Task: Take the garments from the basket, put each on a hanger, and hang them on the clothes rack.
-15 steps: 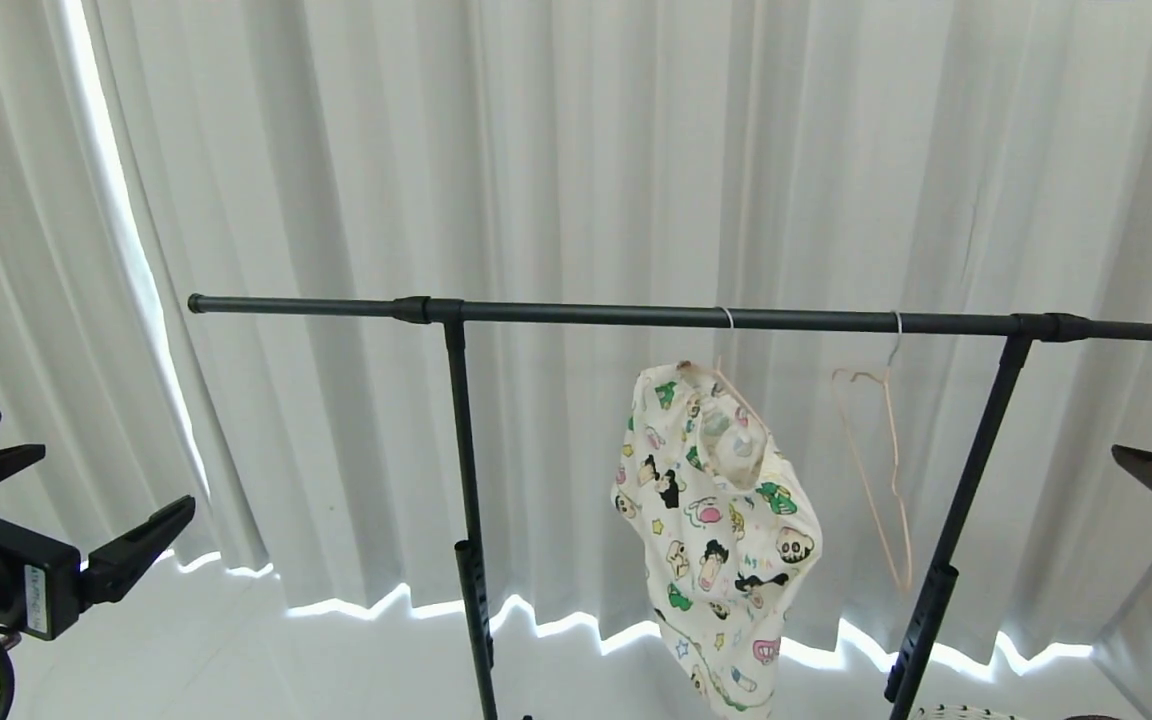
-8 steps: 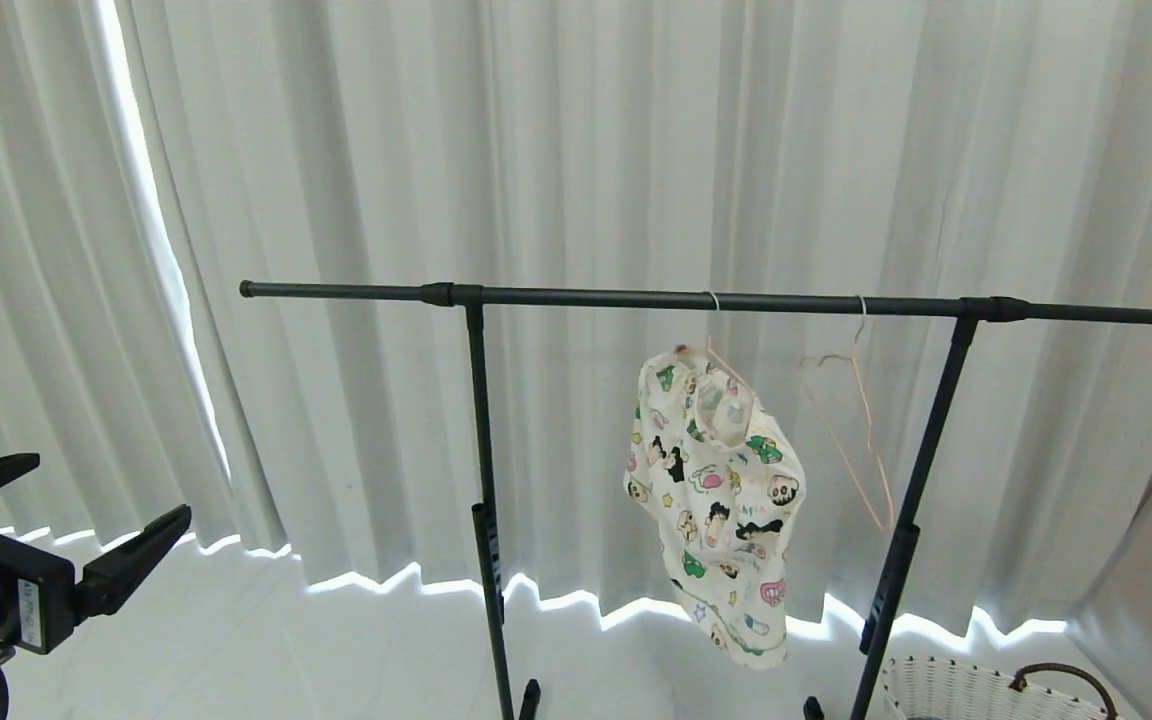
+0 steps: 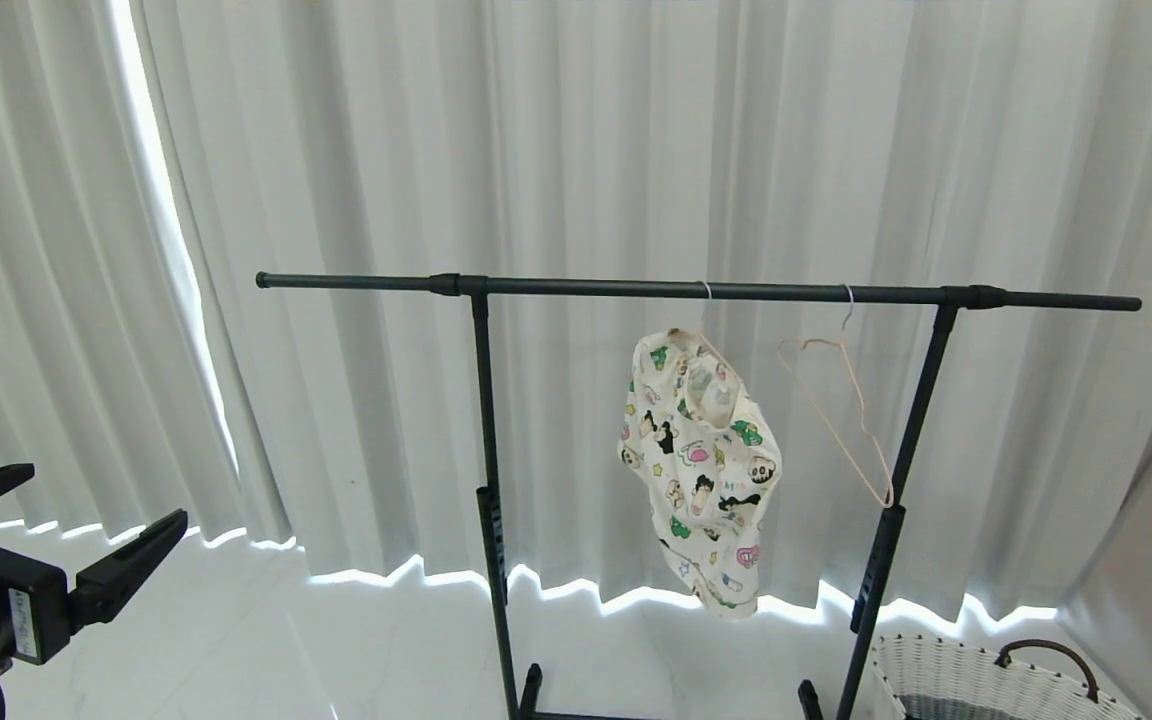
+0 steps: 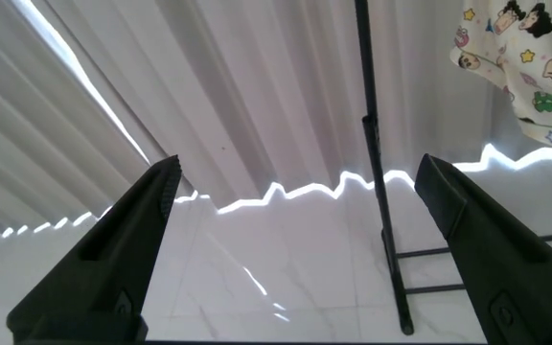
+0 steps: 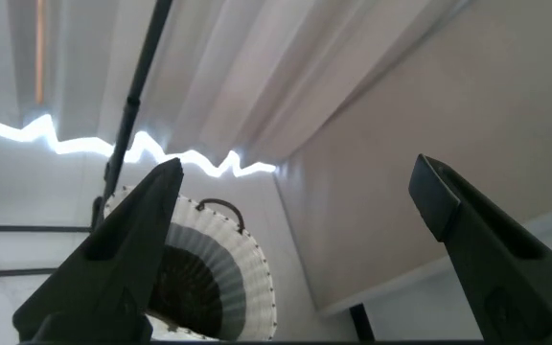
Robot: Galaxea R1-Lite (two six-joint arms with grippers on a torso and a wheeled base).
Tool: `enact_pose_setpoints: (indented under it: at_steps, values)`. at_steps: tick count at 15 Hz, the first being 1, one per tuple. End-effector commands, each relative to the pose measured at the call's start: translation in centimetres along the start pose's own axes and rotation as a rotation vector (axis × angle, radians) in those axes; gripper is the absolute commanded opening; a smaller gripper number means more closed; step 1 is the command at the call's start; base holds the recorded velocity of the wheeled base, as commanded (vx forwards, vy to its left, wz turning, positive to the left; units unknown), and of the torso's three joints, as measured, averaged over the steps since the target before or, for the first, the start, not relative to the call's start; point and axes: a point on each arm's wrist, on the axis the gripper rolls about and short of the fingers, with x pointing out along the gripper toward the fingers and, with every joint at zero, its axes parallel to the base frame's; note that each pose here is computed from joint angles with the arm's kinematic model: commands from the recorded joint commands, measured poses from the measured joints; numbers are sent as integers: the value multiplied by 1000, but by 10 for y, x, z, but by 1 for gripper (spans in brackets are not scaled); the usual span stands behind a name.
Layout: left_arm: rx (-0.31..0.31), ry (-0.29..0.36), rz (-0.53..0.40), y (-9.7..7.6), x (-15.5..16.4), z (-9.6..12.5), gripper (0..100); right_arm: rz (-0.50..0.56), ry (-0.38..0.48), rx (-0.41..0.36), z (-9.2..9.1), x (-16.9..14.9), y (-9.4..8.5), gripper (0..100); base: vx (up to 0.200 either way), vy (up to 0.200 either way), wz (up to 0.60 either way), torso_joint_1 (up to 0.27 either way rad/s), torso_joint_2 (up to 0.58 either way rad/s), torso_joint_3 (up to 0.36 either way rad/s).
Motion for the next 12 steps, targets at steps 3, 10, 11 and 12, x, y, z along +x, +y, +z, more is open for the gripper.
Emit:
enact_pose_setpoints:
  at_steps: [3, 10, 11, 12]
  values:
    - [-76, 0, -18, -3, -1, -2, 100, 1, 5, -1, -1, 1, 0, 100, 0, 0, 0, -214, 481, 253]
    - [-195, 142, 59, -15, 0, -31, 100, 5, 10, -3, -3, 1, 1, 100, 0, 0, 0, -228, 526, 286]
    - [-193, 154, 67, -17, -1, -34, 100, 5, 11, -4, -3, 1, 2, 100, 0, 0, 0, -217, 510, 286]
    - [-191, 156, 65, -18, -1, -34, 100, 11, 23, -8, -7, 2, 4, 100, 0, 0, 0, -212, 500, 281]
